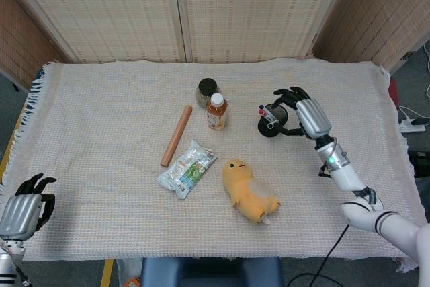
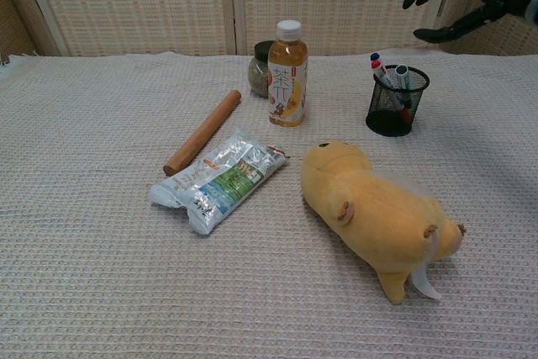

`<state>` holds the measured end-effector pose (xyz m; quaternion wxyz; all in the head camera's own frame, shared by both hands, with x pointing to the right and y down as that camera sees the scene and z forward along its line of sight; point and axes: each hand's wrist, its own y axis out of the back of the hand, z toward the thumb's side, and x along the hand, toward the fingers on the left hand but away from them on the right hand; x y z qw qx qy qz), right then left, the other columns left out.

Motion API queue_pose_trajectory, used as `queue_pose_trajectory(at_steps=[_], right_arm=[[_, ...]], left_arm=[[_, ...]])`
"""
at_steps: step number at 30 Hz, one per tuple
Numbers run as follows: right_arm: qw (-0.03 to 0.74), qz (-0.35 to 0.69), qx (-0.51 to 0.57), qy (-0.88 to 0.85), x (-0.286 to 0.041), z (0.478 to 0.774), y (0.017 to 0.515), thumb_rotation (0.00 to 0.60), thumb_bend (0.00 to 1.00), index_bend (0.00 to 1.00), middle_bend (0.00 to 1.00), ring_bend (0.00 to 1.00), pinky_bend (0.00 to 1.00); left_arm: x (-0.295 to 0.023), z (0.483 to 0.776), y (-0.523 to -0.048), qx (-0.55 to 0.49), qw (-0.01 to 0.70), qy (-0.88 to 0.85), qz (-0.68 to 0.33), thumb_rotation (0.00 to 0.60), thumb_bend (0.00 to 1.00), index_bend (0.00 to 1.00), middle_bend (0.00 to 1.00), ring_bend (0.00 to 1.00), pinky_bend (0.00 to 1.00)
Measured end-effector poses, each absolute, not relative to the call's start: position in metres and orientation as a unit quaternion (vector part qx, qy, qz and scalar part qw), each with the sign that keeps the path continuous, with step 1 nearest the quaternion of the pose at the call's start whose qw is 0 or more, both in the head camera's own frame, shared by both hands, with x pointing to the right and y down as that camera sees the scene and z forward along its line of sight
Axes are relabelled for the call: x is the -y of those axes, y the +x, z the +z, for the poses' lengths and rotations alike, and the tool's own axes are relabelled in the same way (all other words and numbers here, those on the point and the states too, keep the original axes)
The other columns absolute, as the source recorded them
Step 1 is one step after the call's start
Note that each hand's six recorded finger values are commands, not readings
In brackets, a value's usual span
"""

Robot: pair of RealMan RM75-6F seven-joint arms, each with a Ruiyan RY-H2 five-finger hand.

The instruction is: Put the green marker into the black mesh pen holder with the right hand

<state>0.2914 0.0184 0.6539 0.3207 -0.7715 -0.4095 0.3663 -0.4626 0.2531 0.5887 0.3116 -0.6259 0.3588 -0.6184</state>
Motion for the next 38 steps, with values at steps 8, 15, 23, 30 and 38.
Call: queue_pose_trajectory(at_steps=[8, 15, 23, 30, 38], right_arm=[[0.383, 0.453, 0.415, -0.689, -0.125, 0.597, 0.386, 0.6, 0.2, 0.47, 0.19, 0.29, 0.11], [0.387, 0.5, 0.455, -0.627, -0.194, 0.571, 0.46, 0.6, 0.2, 0.52, 0.2, 0.3, 0.11], [0.381, 0.516, 0.468, -0.608, -0.227, 0.577, 0.492, 0.6, 0.22, 0.54, 0.21, 0.3, 0.11], [0.394, 0.536, 0.445, -0.599, -0.231, 0.585, 0.499, 0.6, 0.22, 0.54, 0.21, 0.3, 0.11], [0.391, 0.534, 0.444, -0.604, -0.231, 0.588, 0.497, 0.6, 0.22, 0.54, 0.21, 0.3, 0.11]], left_arm=[[-0.253, 0.587, -0.456, -0.358, 0.317, -0.633, -0.608, 0.6, 0.58, 0.34, 0.21, 0.09, 0.17], [-0.254, 0.589, -0.454, -0.352, 0.317, -0.635, -0.61, 0.6, 0.58, 0.34, 0.21, 0.09, 0.17], [-0.252, 0.588, -0.457, -0.357, 0.318, -0.63, -0.612, 0.6, 0.58, 0.34, 0.21, 0.09, 0.17], [-0.252, 0.587, -0.459, -0.361, 0.317, -0.63, -0.61, 0.6, 0.58, 0.34, 0.21, 0.09, 0.17], [-0.252, 0.589, -0.46, -0.358, 0.319, -0.627, -0.614, 0.6, 0.58, 0.34, 0.21, 0.09, 0.17]])
